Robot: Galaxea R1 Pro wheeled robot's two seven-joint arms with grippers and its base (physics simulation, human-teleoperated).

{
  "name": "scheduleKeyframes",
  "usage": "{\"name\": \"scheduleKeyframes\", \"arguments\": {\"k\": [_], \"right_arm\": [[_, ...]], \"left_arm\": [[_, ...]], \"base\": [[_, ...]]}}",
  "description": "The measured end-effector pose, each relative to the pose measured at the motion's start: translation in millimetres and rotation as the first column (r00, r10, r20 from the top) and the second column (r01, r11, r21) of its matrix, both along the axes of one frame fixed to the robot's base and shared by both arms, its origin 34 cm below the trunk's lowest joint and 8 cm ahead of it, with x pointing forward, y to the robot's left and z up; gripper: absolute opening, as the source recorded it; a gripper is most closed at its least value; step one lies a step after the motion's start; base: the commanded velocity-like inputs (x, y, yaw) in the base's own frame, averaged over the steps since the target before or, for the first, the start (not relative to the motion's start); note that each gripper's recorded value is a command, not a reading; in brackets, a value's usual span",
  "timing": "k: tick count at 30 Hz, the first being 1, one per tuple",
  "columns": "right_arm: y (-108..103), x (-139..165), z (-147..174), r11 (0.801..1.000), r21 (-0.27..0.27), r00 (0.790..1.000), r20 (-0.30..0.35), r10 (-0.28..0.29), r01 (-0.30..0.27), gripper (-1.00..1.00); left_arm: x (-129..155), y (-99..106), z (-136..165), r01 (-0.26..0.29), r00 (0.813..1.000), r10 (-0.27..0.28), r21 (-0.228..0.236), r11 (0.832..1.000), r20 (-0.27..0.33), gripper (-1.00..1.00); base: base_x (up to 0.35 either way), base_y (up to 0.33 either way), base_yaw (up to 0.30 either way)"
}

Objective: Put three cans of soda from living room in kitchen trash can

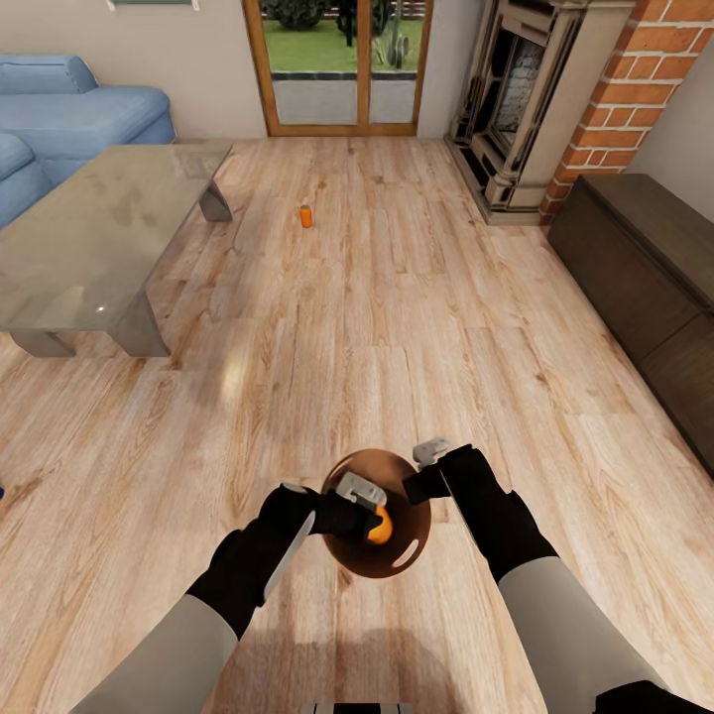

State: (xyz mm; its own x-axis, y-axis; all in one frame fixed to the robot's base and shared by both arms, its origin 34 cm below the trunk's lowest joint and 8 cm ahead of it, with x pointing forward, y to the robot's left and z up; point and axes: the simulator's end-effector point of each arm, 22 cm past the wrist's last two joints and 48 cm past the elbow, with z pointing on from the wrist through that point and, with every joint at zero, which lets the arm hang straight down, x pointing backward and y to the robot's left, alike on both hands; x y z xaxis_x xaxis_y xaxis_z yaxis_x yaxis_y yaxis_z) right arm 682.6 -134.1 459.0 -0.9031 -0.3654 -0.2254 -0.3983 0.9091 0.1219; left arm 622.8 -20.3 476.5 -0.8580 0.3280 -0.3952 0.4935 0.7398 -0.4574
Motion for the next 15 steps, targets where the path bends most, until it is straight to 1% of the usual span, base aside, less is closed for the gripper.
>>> {"name": "scheduleKeyframes", "arguments": {"k": [1,2,9,15], "right_arm": [[-0.1,0.1,0.0,1.0,0.0,1.0,0.0,0.0,0.0,-1.0],[-0.1,0.1,0.0,1.0,-0.001,1.0,0.0,0.0,0.0,-1.0],[0.2,-0.1,0.0,1.0,0.0,1.0,0.0,0.0,0.0,-1.0],[1.5,-0.2,0.4,1.0,0.007,1.0,-0.002,-0.002,0.002,-1.0]], "left_arm": [[-0.3,0.1,-0.7,0.004,1.0,-0.004,0.007,1.0,0.004,-1.0],[-0.3,0.2,-0.9,0.004,1.0,-0.004,0.009,1.0,0.005,1.0],[0.3,0.7,-1.8,0.0,1.0,0.0,0.017,1.0,0.008,1.0],[1.3,1.6,0.8,-0.002,1.0,0.002,0.006,1.0,0.007,1.0]], "base": [[0.0,0.0,0.0],[0.0,0.0,0.0],[0.0,0.0,0.0],[0.0,0.0,0.0]]}}
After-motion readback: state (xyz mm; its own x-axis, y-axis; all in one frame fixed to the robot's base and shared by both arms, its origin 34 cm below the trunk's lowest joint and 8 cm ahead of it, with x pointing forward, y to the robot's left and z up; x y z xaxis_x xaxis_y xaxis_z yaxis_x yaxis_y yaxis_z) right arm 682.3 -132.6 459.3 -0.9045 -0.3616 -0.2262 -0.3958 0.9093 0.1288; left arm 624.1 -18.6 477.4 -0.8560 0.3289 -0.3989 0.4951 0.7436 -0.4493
